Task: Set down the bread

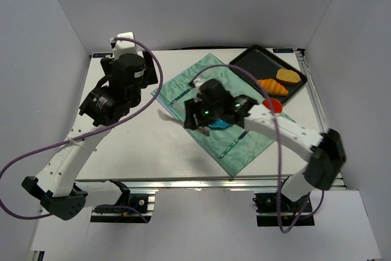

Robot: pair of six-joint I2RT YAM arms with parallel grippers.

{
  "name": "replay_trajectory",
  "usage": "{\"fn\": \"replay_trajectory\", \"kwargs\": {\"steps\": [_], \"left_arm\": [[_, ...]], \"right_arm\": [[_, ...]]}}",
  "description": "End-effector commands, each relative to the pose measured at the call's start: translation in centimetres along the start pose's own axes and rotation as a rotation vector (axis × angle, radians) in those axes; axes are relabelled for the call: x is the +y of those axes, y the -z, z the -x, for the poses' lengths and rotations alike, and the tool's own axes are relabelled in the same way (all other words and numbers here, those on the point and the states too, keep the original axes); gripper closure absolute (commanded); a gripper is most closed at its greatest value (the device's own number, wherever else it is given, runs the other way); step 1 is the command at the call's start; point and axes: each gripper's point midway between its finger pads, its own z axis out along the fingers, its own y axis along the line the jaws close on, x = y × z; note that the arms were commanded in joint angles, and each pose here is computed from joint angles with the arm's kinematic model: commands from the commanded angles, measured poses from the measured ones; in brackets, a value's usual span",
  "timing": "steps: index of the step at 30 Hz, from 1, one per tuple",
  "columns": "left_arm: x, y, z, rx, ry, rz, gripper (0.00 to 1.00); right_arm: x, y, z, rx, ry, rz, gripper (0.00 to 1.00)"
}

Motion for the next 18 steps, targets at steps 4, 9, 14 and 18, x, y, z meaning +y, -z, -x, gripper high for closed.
{"fn": "replay_trajectory", "kwargs": {"steps": [4,9,14,18], "left_arm": [[1.6,1.4,0.8,-0.026,0.035,0.019,0.02],[2.0,1.7,1.0,-0.029,0.034,0.028,0.02],[2.6,1.9,1.0,-0.036,0.029,0.05,0.02],[2.5,1.6,1.0,-0.038,0.024,0.053,0.02]], "right_arm": [[3.7,-10.1,-2.3,0.052,0.15,0.085,0.41],[2.0,-14.5,-6.0,0.158,0.188,-0.006,0.41],[0.1,-15.5,-9.8,0.263,0.201,-0.094,0.4],[0.4,-14.7,-10.5,0.281,0.241,-0.127,0.23]]}}
